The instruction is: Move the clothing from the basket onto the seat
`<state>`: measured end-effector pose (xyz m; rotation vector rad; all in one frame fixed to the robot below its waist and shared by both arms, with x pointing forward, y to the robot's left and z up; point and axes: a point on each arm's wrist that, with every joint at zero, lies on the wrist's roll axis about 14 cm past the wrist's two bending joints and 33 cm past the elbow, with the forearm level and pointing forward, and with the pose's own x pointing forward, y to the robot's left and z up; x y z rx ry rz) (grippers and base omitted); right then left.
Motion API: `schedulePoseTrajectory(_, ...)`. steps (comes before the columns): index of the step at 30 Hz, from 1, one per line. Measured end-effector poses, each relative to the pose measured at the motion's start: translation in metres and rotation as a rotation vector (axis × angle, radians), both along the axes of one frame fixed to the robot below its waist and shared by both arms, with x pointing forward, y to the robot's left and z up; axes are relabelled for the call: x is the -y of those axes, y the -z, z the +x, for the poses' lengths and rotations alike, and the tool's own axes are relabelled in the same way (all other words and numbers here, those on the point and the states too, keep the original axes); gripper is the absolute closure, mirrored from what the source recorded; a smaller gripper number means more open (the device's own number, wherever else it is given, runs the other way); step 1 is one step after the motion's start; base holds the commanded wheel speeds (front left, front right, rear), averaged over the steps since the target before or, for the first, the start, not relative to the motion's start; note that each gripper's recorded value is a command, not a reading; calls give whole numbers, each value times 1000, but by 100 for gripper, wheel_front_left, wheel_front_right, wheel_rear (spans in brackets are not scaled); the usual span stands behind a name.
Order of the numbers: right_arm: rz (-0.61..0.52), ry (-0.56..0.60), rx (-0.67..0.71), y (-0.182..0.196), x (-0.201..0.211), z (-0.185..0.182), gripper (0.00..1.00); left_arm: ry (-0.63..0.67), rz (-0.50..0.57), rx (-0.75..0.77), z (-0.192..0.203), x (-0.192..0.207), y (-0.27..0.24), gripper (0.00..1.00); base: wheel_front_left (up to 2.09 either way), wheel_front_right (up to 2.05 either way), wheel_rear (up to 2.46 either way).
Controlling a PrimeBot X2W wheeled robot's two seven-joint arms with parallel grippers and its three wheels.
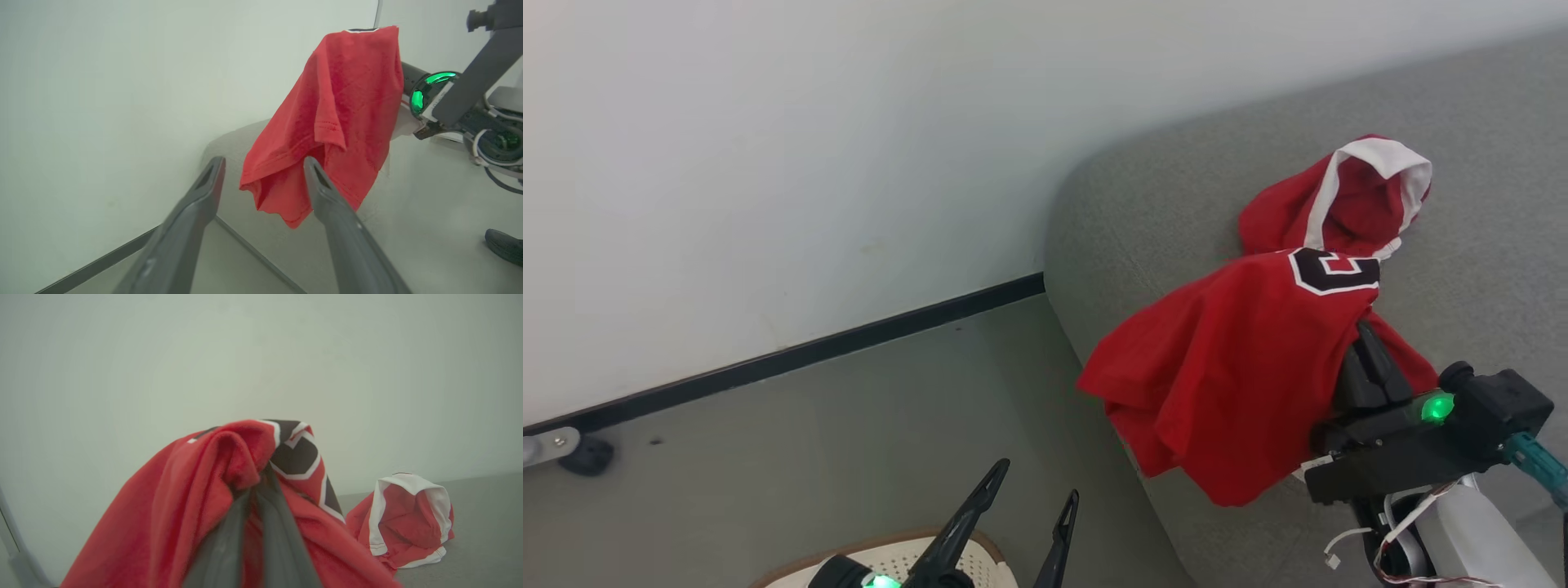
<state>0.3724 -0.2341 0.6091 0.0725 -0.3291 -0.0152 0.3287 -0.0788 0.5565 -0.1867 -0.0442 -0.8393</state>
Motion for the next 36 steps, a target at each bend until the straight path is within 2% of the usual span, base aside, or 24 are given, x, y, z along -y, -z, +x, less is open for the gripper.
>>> schedulePoseTrajectory(14,-11,226,-61,15,78,-5,100,74,15,-74,22,27,28,0,0,0,0)
schedulePoseTrajectory(36,-105,405,68,-57,176,65,100,72,27,-137,62,29,63,0,0,0,0)
